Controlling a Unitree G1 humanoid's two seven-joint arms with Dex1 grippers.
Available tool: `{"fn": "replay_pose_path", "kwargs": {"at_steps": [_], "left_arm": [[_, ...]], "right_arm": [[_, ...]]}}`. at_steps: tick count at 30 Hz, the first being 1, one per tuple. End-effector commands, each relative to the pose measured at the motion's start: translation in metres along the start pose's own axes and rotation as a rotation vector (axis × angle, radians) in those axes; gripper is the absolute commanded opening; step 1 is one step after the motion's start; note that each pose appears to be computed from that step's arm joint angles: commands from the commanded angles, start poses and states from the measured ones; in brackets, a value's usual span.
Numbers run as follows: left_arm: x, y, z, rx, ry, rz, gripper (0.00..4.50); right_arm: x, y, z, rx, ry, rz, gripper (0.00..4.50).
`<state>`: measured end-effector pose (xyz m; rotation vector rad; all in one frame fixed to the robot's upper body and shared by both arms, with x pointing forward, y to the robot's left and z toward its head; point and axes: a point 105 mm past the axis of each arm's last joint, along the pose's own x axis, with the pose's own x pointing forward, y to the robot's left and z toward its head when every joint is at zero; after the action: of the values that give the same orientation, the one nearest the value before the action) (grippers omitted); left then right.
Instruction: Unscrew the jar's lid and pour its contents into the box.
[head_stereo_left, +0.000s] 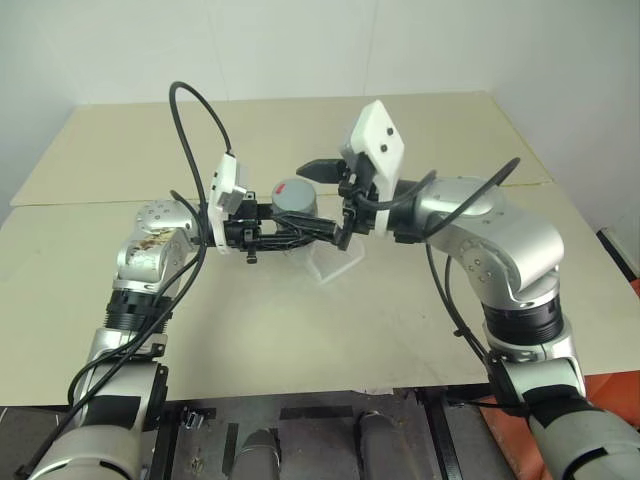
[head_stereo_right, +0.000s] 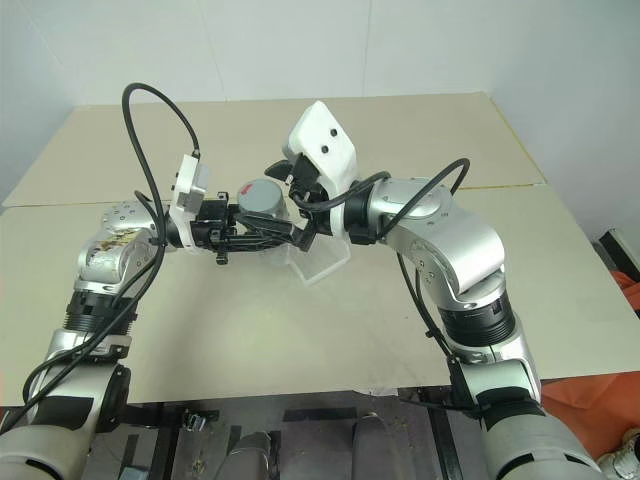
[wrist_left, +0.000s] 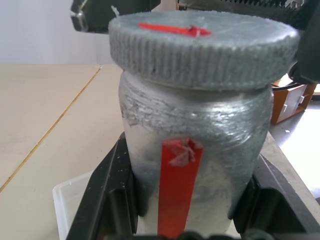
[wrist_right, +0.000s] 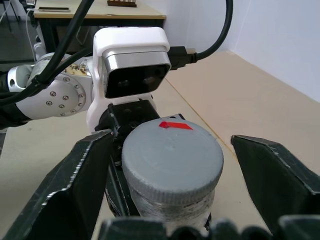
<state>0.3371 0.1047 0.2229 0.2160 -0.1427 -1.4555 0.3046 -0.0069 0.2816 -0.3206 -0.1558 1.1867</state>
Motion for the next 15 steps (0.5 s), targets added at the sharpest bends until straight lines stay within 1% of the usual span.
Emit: {"fn": "replay_pose_path", "kwargs": {"at_steps": [1,2,3,9,15], "left_arm": [[-0.003,-0.002,0.012,0.065,-0.005,-0.002,1.92],[-0.003,-0.002,0.012,0.065,-0.004,-0.002,1.92],[-0.003,-0.002,0.012,0.065,-0.003,-0.002,1.92],[-0.005,-0.006,0.008,0.053,0.008,-0.007,1.92],[-0.011,-0.015,0.005,0.025,0.026,-0.078,1.92]], "right_arm": [[-0.004,0.000,0.016,-0.046,-0.058,0.000,3.17],[-0.004,0.000,0.016,-0.046,-0.059,-0.001,2.86],[-0.004,0.000,0.016,-0.045,-0.060,-0.003,2.76],[-0.008,-0.003,0.022,-0.023,-0.077,0.007,2.76],[-0.024,0.001,0.023,-0.058,-0.071,0.116,2.76]]}}
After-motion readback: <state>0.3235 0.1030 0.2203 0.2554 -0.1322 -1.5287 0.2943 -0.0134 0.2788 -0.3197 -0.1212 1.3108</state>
